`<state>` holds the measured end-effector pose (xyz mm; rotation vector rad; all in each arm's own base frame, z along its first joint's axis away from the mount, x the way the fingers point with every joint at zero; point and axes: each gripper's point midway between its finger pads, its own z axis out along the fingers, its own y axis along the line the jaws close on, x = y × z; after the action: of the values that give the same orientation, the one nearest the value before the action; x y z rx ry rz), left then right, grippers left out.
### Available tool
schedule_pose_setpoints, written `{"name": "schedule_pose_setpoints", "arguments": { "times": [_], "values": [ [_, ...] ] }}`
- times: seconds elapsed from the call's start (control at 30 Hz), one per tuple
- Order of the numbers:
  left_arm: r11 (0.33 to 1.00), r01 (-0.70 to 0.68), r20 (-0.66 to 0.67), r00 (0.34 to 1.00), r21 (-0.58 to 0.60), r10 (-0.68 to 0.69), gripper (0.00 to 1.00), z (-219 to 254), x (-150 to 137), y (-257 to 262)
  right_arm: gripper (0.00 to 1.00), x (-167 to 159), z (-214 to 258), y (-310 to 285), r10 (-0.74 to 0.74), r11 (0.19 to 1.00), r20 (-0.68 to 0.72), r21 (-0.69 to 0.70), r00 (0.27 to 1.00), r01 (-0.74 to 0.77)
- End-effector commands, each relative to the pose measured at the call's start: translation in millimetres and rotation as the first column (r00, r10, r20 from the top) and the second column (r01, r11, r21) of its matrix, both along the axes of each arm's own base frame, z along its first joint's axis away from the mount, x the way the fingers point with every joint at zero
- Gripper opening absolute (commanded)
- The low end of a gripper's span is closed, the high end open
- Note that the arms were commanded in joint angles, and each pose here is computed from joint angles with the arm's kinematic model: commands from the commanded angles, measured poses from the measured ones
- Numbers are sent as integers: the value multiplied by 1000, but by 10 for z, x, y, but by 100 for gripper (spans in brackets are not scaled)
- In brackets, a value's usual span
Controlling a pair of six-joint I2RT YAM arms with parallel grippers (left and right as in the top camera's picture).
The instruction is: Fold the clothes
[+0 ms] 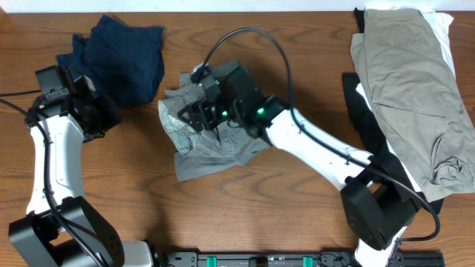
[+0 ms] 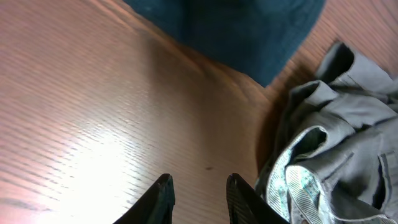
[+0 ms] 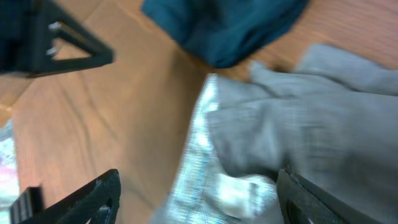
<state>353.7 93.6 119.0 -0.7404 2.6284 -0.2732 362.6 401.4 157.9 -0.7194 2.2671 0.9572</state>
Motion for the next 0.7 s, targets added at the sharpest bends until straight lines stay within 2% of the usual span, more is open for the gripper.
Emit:
{"name": "schedule_pose_setpoints", "arguments": {
  "times": [0.0,0.23,0.4,0.6,0.67],
  "values": [
    [1000,23,13,1000,3,-23,30,70,30,-127,79,299,146,-322,-70,998,20,1,997,70],
    [992,124,-4,992,-10,-124,31,42,52,-508,79,409,-241,-1052,-139,977,-88,-175,986,122],
    [962,254,40,967,-103,-251,31,98,95,-995,80,525,-364,-1482,-232,950,-128,-241,964,197],
    [884,457,69,890,-104,-452,31,119,43,-1566,81,763,-371,-1950,-335,923,-134,-244,933,297],
    [856,508,79,861,-91,-502,35,126,33,-1719,82,816,-378,-2095,-365,913,-138,-247,921,325]
  ]
}}
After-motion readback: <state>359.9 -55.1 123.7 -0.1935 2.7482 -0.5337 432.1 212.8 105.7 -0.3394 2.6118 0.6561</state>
